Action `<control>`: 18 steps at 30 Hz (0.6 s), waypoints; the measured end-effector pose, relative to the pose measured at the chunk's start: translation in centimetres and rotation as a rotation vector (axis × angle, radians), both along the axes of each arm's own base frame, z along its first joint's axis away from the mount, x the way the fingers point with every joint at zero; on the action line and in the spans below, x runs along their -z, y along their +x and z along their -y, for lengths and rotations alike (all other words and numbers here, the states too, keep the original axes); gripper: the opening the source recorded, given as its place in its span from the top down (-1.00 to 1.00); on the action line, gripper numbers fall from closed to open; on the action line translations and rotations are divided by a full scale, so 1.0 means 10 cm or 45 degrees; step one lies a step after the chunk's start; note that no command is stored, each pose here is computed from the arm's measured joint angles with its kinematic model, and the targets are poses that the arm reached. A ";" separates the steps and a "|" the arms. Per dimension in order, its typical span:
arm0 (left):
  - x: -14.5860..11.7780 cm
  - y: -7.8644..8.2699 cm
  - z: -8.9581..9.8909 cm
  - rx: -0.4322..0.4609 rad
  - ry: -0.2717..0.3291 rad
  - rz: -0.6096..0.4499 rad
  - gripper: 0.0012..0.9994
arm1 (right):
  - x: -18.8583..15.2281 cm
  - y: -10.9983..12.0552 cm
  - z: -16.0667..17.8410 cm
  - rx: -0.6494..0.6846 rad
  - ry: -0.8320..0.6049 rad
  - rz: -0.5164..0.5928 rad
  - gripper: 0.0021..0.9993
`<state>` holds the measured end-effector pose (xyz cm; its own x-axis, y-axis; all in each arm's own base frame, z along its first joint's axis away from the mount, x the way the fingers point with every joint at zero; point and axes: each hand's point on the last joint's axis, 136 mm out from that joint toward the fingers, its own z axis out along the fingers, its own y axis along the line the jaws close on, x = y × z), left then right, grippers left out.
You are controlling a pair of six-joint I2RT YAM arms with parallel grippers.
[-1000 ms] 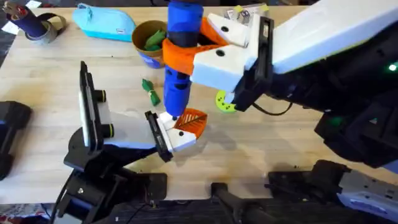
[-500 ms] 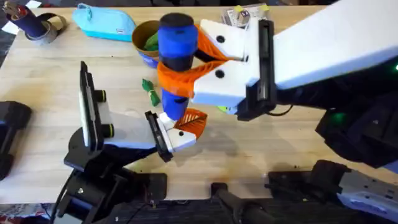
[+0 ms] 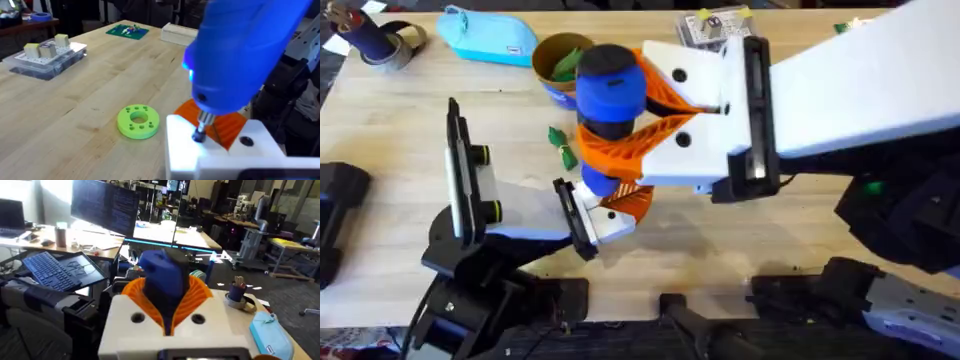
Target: Pick up the gripper from the table and insert it into the empty holder that is missing its gripper. Then pick up a screw, insert it into the mounting hole, and use the screwdriver to tighten it. Finally, clean up the table by picking up the vegetable and placing it into the bucket.
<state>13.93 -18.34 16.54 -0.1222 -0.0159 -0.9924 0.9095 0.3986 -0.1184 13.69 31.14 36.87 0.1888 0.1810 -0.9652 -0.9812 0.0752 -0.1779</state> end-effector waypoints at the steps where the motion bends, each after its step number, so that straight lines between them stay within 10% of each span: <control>1: 0.00 0.00 0.00 0.002 -0.001 0.002 0.98 | -0.01 -0.01 0.01 -0.003 0.001 0.002 0.92; 18: 0.03 -0.01 0.00 0.003 0.007 -0.020 0.98 | 0.08 0.02 0.00 0.018 -0.060 0.022 0.92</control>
